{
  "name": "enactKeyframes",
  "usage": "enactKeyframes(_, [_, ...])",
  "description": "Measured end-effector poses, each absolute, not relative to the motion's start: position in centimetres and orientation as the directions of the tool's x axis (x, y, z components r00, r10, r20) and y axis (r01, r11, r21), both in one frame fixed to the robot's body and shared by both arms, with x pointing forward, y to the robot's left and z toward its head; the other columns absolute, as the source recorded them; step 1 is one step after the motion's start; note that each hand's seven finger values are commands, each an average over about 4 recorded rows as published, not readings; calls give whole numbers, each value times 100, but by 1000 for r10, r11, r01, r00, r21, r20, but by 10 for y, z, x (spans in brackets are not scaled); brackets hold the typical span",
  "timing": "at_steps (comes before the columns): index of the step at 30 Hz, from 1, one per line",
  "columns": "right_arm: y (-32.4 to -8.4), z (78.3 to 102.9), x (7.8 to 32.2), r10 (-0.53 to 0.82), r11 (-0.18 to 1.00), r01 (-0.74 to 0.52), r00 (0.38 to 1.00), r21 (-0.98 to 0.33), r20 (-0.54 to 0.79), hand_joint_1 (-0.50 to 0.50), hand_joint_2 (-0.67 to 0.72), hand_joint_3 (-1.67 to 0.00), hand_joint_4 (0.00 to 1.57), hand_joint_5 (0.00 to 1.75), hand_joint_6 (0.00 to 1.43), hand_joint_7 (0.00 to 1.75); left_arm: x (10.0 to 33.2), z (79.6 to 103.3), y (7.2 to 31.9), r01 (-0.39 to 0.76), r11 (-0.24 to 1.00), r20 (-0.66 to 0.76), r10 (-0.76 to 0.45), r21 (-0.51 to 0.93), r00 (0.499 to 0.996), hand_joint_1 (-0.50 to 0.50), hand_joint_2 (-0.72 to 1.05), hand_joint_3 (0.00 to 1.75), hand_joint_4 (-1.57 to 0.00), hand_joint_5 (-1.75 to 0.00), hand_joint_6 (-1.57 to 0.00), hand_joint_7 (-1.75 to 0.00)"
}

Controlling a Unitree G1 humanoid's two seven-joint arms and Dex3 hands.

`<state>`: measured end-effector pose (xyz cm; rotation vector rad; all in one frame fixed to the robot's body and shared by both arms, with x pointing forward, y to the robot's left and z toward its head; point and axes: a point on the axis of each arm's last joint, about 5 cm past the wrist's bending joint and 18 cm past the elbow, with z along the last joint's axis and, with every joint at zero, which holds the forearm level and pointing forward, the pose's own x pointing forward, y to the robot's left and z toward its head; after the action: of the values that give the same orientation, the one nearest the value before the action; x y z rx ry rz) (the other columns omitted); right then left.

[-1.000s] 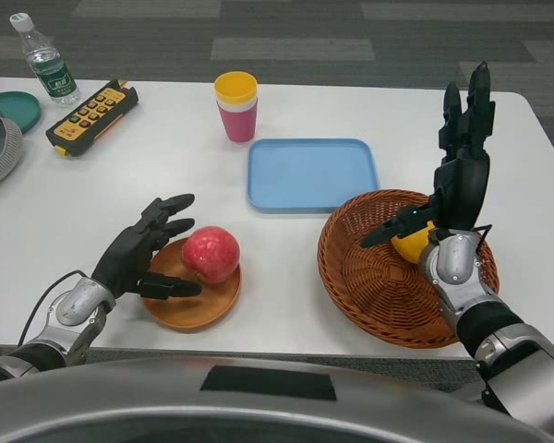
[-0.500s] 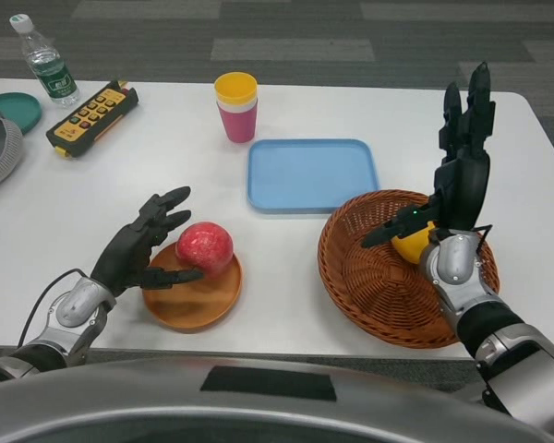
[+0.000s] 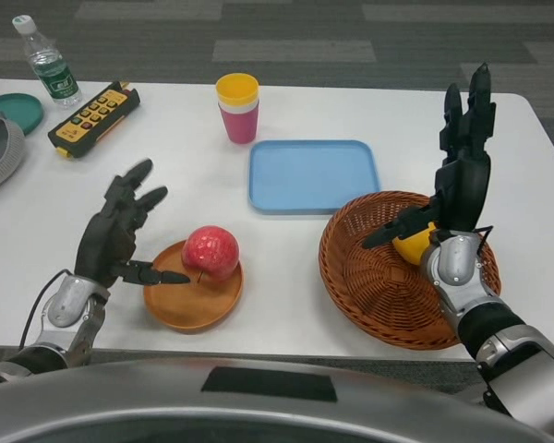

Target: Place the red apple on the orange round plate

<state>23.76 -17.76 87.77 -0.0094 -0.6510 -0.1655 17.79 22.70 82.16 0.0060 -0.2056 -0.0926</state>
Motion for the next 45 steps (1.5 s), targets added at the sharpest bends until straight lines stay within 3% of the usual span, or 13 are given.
enactKeyframes(2, [-178, 878, 238, -150, 987, 156, 783, 43, 604, -17, 60, 0, 9, 0, 0, 0, 181, 826, 224, 66, 997, 242, -58, -27, 969, -50, -46, 9, 0, -31, 0, -24])
enactKeyframes(4, [-178, 878, 238, -150, 987, 156, 783, 42, 604, -17, 60, 0, 9, 0, 0, 0, 187, 833, 221, 37, 996, 294, -10, -85, 956, -50, -55, 9, 0, -21, 0, -21])
enactKeyframes(9, [-178, 878, 238, -149, 987, 155, 783, 42, 604, -17, 60, 0, 9, 0, 0, 0, 204, 854, 214, -10, 981, 406, 90, -193, 910, -50, -72, 9, 0, -10, 0, -14])
enactKeyframes(21, [-176, 878, 238, -141, 988, 147, 783, 41, 606, -17, 60, 0, 9, 0, 0, 0, 229, 880, 198, -40, 953, 536, 203, -301, 819, -50, -72, 9, 0, -10, 0, -14])
enactKeyframes(24, [-176, 878, 238, -135, 989, 141, 784, 37, 606, -17, 60, 0, 9, 0, 0, 0, 235, 886, 196, -49, 946, 562, 231, -320, 794, -50, -72, 9, 0, -3, 0, -14])
enactKeyframes(29, [-175, 878, 238, -129, 990, 136, 785, 34, 606, -17, 60, 0, 9, 0, 0, 0, 244, 898, 198, -44, 957, 583, 211, -287, 785, -50, -72, 9, 0, 0, 0, -14])
enactKeyframes(37, [-175, 879, 239, -127, 990, 135, 783, 33, 609, -17, 60, 0, 9, 0, 0, 0, 252, 936, 223, 7, 995, 609, 56, -101, 791, -50, -72, 9, 0, 0, 0, -14])
enactKeyframes(45, [-173, 881, 241, -110, 993, 119, 782, 25, 614, -17, 60, 0, 9, 0, 0, 0, 254, 939, 226, 38, 996, 579, 15, -80, 815, -50, -72, 9, 0, 0, 0, -14])
